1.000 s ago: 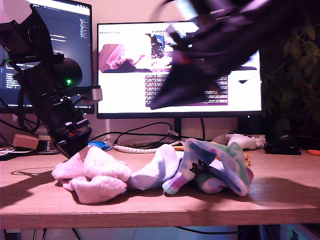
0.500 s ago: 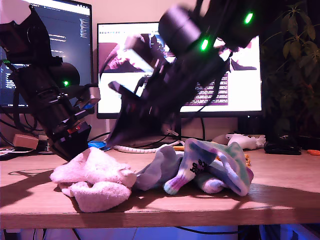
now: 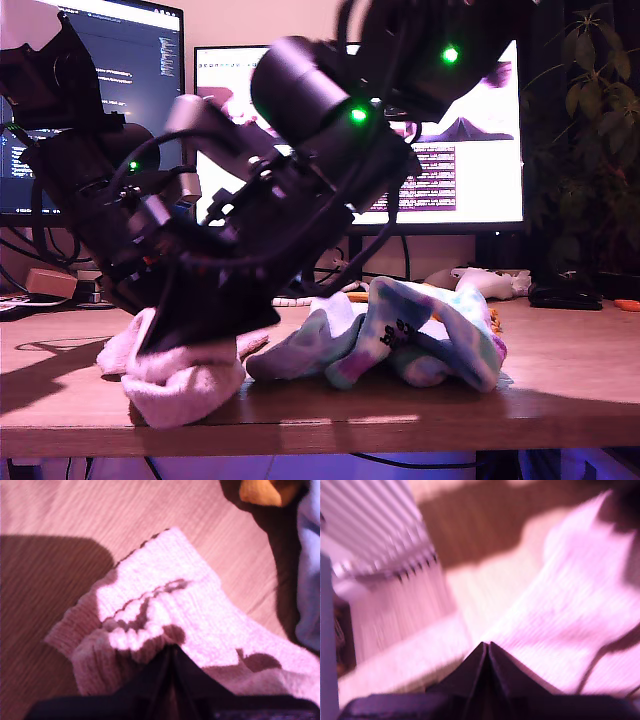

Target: Pair up the socks based on colour and pattern, by placing them on top of one another

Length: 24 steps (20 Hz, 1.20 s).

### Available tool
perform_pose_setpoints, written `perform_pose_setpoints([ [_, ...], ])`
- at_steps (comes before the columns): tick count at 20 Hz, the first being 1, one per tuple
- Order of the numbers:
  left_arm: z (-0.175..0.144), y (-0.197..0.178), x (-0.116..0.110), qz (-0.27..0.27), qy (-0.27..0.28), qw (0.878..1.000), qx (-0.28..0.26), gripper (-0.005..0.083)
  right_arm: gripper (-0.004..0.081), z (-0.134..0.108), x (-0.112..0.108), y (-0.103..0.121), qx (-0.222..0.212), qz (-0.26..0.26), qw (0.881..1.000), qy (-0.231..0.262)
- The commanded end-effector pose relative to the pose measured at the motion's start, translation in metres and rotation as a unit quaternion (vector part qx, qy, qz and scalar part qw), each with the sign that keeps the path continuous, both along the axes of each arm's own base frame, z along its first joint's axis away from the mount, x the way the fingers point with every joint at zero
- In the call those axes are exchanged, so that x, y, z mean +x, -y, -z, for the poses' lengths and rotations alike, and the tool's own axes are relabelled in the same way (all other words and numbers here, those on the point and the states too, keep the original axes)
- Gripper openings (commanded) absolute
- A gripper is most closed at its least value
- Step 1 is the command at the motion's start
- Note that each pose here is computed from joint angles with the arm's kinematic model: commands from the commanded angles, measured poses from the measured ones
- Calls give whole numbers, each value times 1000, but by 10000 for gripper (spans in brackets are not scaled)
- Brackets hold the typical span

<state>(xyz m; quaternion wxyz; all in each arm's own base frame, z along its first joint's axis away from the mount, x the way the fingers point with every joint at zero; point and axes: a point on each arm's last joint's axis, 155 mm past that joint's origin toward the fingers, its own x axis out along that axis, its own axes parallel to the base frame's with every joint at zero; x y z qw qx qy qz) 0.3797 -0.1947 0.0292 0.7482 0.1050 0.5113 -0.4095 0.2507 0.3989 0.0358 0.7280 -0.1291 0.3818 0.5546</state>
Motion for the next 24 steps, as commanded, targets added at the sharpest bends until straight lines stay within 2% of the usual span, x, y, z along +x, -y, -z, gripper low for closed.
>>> perform_pose_setpoints([
  [1,15,-3,-3,-6,-19,1000,4,-23,-11,17,2,7,-30,9,1000,0],
  [4,15,-3,-3,-8,-22,1000,4,-23,-11,21,11,12,-42,24,999,14],
  [8,13,-2,1,-9,-12,1000,1,-23,-11,35,7,18,-62,17,998,4],
  [13,8,3,17,-20,18,1000,-11,-23,-11,58,-12,21,-88,1,996,-28],
  [17,5,4,25,-27,33,999,-14,-23,-11,61,-23,23,-96,-10,994,-43],
  [20,13,-2,24,-33,26,999,3,-23,-11,62,-26,24,-100,-13,994,-49],
  [24,19,-15,11,-41,-11,999,25,-23,-11,61,-24,22,-95,-12,994,-45],
])
